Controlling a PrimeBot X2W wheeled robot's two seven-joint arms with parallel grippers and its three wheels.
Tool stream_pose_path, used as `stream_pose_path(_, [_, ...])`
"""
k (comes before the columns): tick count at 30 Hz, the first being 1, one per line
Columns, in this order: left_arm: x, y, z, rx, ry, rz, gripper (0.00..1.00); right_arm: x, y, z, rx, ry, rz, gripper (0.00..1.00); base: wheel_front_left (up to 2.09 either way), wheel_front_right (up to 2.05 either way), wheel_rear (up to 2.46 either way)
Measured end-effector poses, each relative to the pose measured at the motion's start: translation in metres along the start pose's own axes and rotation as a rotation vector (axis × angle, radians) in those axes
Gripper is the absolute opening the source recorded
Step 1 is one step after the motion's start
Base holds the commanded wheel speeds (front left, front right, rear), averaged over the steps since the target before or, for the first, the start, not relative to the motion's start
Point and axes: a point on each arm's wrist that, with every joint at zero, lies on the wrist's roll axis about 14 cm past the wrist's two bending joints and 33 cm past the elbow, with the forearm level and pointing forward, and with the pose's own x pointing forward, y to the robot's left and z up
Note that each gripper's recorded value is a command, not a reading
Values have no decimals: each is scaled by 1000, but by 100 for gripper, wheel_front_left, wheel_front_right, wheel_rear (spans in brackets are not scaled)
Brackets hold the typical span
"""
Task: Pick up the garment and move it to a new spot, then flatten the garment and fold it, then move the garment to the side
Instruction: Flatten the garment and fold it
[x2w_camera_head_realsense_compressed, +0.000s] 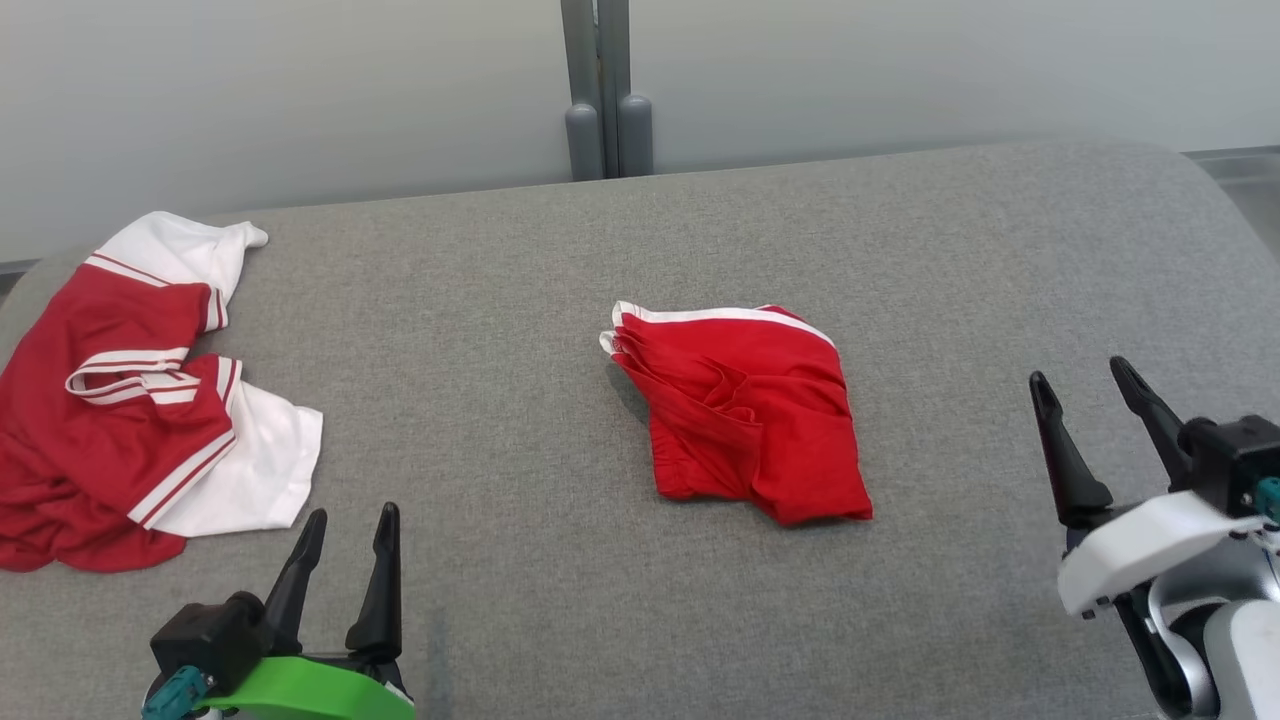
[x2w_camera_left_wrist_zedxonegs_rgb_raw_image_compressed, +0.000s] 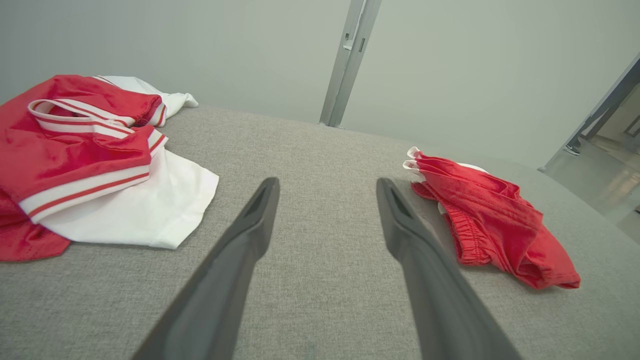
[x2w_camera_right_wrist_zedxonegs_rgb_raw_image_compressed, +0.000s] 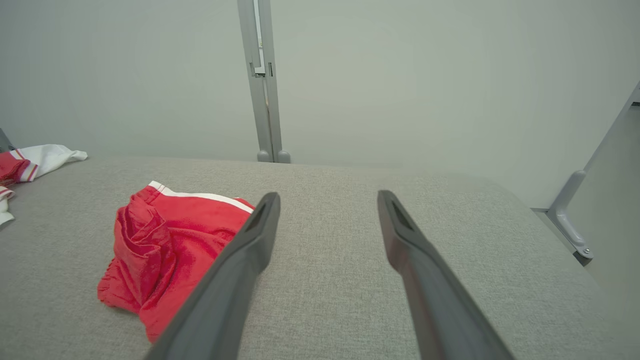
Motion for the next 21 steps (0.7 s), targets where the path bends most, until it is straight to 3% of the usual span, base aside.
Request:
stream_pose_path(9, [-11, 6, -4, 23, -1, 31, 100, -36, -25, -29, -66, -24, -119, 100, 0, 0, 0])
stream_pose_path(16, [-10, 8, -8, 31, 6, 32, 100, -19, -11, -35, -50, -63, -112, 100, 0, 0, 0])
stream_pose_path(17, [-9, 9, -8, 30, 4, 35, 100, -14, -6, -34, -54, -70, -100, 28, 0, 0, 0])
stream_pose_path(18, [-8, 10, -7, 27, 1, 36, 100, -9, -3, -33, -48, -78, -94, 0, 0, 0, 0])
stream_pose_path(21, [-7, 13, -6, 26, -4, 45, 100, 1, 7, -33, -53, -80, -68, 0, 0, 0, 0])
